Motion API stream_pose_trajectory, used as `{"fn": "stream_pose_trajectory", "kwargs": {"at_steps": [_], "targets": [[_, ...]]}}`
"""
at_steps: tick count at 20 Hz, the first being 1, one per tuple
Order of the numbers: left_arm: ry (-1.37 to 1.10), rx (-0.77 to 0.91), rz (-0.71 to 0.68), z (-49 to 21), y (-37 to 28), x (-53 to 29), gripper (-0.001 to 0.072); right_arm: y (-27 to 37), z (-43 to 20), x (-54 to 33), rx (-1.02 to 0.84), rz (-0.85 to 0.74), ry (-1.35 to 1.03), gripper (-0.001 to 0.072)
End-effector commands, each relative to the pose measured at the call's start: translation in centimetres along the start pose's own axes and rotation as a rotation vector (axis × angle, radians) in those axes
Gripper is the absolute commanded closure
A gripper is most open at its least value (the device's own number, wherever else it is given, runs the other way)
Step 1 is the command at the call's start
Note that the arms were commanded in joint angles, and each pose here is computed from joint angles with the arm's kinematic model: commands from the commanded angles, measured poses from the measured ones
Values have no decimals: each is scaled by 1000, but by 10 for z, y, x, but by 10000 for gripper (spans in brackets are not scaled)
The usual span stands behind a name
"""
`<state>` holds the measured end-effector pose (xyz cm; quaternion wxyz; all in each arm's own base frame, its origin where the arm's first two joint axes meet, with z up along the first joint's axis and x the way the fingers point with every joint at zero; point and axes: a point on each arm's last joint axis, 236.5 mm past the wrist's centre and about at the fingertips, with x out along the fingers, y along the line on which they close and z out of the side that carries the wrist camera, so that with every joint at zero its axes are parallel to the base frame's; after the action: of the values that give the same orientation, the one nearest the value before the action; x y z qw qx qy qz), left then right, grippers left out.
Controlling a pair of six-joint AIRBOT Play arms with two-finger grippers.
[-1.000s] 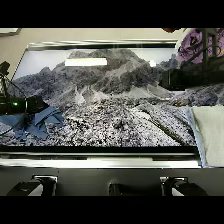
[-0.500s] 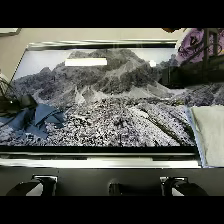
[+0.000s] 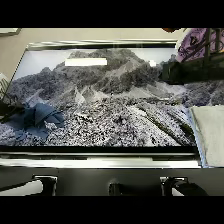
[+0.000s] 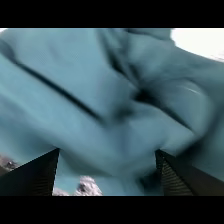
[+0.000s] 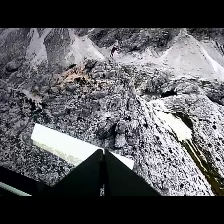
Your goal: Fold the clothes and pants, and hang the long-sleeved shirts on hangers.
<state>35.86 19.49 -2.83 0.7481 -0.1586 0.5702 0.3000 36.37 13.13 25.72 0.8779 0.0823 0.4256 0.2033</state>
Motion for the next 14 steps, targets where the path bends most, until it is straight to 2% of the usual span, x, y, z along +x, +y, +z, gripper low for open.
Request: {"fn": "stream_pose_trajectory", "kwargs": {"at_steps": [1, 2, 3, 4, 6, 9, 14], "targets": [[62, -39, 31, -5, 15, 40, -13, 0, 2, 0, 0, 0, -7, 677], [65, -40, 25, -6, 13, 41, 145, 0, 2, 0, 0, 1, -7, 676], [66, -43, 11, -6, 8, 38, 644, 0, 1, 0, 8, 1, -7, 663], [56, -33, -5, -4, 1, 34, 691, 0, 1, 0, 21, 1, -6, 616], [23, 6, -30, -2, -19, 15, 693, 0, 1, 0, 38, 1, -3, 571], [-36, 83, -146, -11, -78, -31, 693, 0, -7, -1, 38, -1, 27, 564], [4, 235, -576, -101, -231, -143, 693, -4, -27, -6, 32, -25, 105, 562]]}}
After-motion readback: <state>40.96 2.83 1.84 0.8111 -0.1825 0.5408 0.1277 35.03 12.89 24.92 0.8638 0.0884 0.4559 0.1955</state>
